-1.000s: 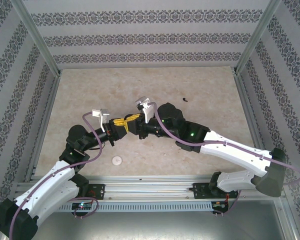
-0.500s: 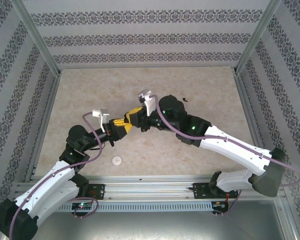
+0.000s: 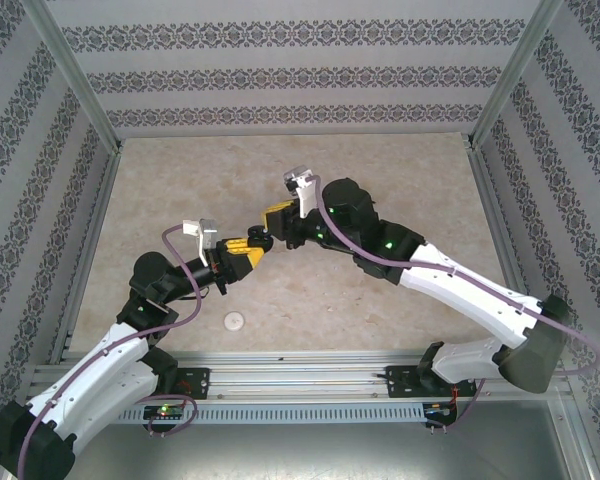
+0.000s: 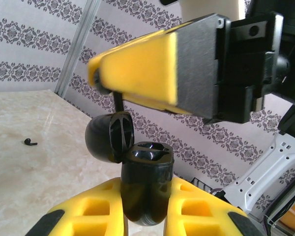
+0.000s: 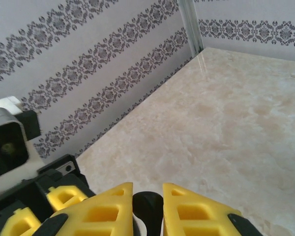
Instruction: Insert the wireless bluetooth earbuds into the charging case
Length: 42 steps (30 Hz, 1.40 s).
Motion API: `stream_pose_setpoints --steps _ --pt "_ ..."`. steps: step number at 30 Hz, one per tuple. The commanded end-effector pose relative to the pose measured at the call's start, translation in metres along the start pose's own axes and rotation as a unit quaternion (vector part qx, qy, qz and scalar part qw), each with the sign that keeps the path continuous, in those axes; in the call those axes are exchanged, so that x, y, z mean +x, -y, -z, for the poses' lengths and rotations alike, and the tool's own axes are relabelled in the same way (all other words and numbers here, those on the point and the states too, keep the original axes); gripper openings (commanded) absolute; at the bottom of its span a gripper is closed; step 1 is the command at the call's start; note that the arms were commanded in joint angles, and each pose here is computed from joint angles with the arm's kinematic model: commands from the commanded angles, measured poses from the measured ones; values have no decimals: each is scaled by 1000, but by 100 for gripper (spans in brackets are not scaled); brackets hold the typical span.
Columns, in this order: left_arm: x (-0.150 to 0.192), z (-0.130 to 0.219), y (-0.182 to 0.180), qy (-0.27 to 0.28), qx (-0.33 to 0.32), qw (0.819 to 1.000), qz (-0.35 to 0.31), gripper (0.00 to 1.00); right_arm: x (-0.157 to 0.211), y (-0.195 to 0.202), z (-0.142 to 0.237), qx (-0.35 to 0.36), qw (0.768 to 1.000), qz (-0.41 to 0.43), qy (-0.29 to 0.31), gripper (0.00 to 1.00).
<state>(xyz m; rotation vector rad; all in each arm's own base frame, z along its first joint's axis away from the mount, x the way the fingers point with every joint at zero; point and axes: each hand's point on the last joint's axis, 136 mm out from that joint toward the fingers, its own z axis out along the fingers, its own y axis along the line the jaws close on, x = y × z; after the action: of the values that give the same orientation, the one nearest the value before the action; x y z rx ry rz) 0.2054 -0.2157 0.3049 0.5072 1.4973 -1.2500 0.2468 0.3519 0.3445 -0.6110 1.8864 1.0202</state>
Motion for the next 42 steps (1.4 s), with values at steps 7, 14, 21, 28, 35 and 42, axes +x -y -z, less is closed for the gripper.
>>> stream_pose_setpoints --steps 7,14,21,28,35,42 --pt "-4 1 4 10 4 1000 -14 0 -19 -28 28 -42 998 -7 52 17" --pt "-7 -1 3 12 1 1000 -12 0 -13 -48 12 -70 997 -8 40 16" --pt "-7 -2 3 11 2 1000 -11 0 -2 -48 -3 -70 997 -16 24 16" --pt "-8 -2 2 12 1 1000 -12 0 4 -48 -9 -72 997 -24 17 16" --pt "-9 -2 2 14 2 1000 -13 0 12 -42 -14 -62 998 -22 10 16" --pt "-12 -1 4 21 5 1000 -13 0 18 -38 -13 -51 999 -18 6 16"
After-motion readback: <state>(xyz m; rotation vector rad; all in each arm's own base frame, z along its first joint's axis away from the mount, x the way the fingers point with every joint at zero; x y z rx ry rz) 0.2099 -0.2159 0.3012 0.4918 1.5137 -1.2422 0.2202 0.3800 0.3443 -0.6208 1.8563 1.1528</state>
